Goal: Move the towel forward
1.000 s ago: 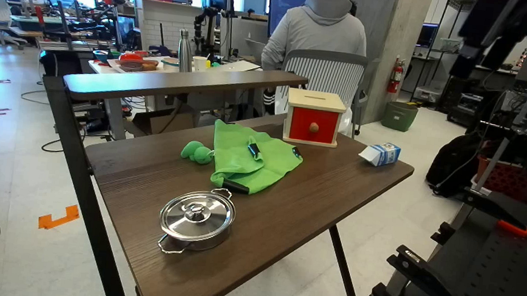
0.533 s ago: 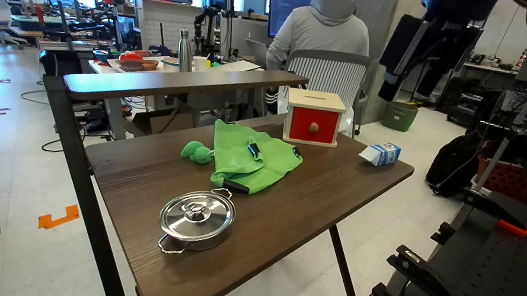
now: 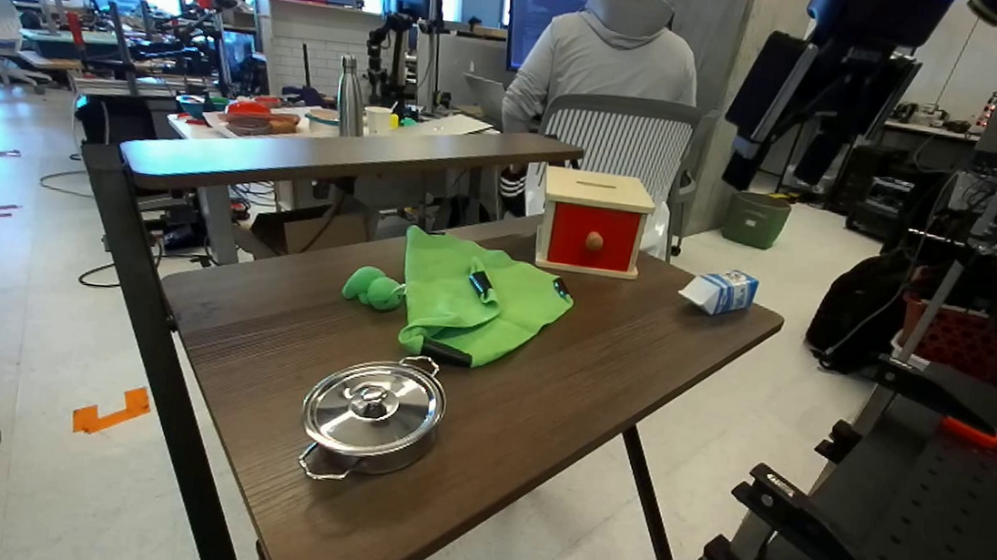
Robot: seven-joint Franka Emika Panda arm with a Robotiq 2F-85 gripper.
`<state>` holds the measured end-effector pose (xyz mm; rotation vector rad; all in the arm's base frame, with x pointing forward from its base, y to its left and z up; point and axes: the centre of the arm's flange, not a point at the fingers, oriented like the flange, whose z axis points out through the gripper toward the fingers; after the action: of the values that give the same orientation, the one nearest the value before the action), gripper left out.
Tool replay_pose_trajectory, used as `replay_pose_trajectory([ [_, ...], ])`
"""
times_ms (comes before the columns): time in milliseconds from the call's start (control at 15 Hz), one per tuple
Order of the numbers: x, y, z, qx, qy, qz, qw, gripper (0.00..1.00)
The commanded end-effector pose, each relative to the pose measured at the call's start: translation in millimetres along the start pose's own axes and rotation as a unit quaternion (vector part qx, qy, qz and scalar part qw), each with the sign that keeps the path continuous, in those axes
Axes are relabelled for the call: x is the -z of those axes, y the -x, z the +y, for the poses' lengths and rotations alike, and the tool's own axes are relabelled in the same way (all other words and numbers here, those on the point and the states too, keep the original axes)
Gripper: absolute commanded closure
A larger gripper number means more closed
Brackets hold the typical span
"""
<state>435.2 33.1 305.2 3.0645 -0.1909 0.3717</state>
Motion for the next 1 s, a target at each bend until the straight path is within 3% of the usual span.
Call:
replay_pose_trajectory([
  [0,6,-3,13,-0.017,-0.018,0.047,0.9986,0.00],
  [400,-15,-31,-1,-0.034,-0.014,0.055,0.9978,0.00],
  [667,-36,-57,-32,-0.040,-0.008,0.044,0.9982,0.00],
  [933,-60,-88,-64,-0.049,0.002,0.059,0.9970,0.00],
])
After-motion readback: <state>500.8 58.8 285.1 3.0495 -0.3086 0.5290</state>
